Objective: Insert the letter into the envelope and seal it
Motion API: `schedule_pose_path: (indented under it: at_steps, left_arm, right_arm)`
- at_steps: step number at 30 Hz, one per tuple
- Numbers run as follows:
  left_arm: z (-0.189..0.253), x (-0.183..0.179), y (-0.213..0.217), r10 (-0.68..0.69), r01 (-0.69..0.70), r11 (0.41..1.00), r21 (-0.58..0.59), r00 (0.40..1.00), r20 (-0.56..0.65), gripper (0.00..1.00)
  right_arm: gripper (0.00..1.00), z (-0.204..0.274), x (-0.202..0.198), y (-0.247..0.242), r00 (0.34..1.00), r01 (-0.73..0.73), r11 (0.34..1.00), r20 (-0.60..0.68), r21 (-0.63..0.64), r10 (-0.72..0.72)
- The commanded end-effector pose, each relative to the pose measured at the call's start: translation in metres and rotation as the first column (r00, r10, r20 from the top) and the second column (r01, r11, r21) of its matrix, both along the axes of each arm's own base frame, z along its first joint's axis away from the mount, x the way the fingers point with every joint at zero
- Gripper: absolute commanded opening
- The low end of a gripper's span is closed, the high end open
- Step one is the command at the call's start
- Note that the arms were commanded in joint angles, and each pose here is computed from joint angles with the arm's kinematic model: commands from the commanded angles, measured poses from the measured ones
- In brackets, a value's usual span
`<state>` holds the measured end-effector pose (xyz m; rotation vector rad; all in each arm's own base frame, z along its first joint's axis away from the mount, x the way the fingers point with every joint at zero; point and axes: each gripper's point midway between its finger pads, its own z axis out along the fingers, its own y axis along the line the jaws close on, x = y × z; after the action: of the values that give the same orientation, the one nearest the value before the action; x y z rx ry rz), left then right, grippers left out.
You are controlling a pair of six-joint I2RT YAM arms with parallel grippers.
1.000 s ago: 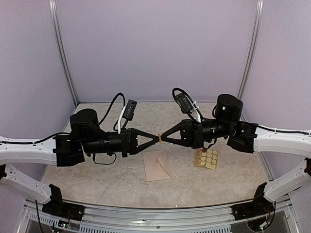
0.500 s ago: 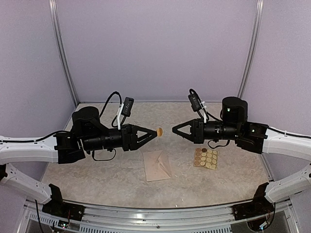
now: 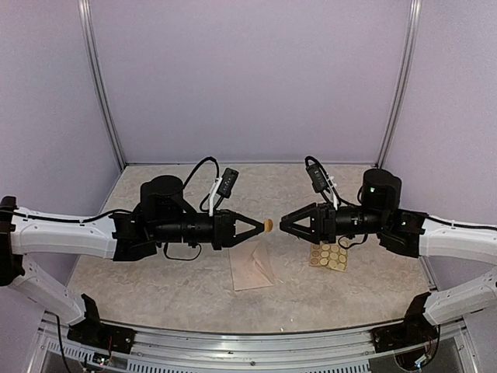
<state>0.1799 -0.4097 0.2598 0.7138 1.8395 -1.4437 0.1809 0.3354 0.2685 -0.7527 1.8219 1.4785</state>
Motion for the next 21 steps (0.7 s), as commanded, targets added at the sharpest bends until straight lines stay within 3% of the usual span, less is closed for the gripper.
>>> schedule_pose_path:
  at_steps: [1, 4, 11, 21]
  left_arm:
    - [0.043, -0.023, -0.003, -0.084, 0.091, 0.987, -0.131, 0.994, 0.064, 0.00]
    - [0.046, -0.028, -0.004, -0.098, 0.107, 0.984, -0.146, 0.993, 0.067, 0.00]
    - [0.049, -0.034, -0.005, -0.108, 0.118, 0.981, -0.157, 0.992, 0.071, 0.00]
    - [0.048, -0.036, -0.004, -0.106, 0.115, 0.981, -0.156, 0.992, 0.070, 0.00]
  right_arm:
    - [0.57, 0.026, -0.018, 0.009, 0.988, -0.152, 0.983, 0.054, 0.106, 0.146]
    - [0.56, 0.031, -0.022, 0.012, 0.981, -0.190, 0.973, 0.058, 0.133, 0.183]
    - [0.34, 0.040, -0.034, 0.016, 0.965, -0.260, 0.949, 0.066, 0.176, 0.252]
    - [0.14, 0.048, -0.039, 0.017, 0.958, -0.288, 0.935, 0.081, 0.207, 0.276]
